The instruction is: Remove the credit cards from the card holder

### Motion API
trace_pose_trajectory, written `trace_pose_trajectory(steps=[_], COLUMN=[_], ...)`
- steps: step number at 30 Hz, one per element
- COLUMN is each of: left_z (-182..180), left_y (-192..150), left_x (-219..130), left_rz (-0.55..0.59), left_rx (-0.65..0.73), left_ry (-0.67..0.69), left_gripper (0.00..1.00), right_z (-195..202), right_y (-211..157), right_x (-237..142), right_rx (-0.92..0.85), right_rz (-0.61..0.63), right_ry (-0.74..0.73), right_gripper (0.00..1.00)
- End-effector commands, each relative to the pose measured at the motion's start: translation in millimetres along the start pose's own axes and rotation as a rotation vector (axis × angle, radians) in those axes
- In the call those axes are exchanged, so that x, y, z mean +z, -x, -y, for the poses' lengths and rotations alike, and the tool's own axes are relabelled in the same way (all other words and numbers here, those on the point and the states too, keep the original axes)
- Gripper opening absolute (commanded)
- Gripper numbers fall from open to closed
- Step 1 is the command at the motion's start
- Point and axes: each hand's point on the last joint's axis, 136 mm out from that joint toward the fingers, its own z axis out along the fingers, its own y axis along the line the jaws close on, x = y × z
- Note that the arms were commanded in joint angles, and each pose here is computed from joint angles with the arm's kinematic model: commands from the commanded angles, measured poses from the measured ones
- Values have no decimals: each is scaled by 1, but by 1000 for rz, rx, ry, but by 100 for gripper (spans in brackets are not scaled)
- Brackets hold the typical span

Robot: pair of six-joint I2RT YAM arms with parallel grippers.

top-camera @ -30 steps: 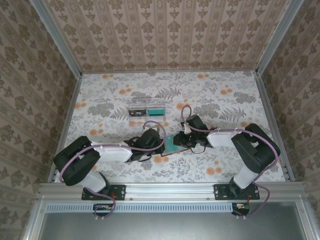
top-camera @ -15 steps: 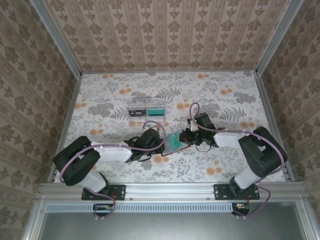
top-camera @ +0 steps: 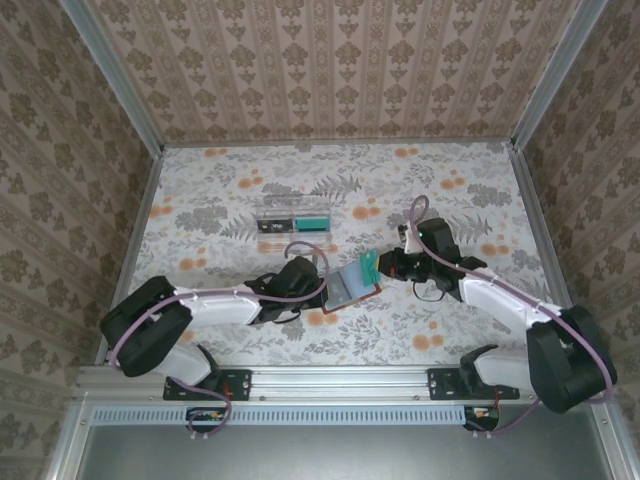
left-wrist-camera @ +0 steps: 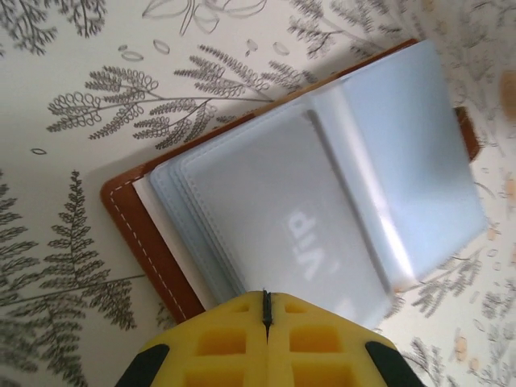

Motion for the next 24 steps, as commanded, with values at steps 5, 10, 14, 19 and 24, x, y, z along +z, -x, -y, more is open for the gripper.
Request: trace_pose_trajectory(steps=[5,10,14,19,24], left_z=[12,-8,-27,-46,-54], left_y=[41,55,56,48,40], left_x=[-74,-132,-173,-192,-195], left_rz=[195,338,444,510,517], left_rx=[44,32,10,-28,-37], left_ry=[-13,7,-4,-34,-47], left_gripper=[28,64,78,79,80], right_z=[-46,-83,-99,-113,-123], right_y=[24,44,51,69,86], right_x=[-16,0,28,52,72], right_rx=[-284,-562,-817,-1082,-1365], right_rz=[26,34,2,-20,-54], right_ry=[-74,-110,-132,-212,-269], right_gripper=[0,0,1,0,0])
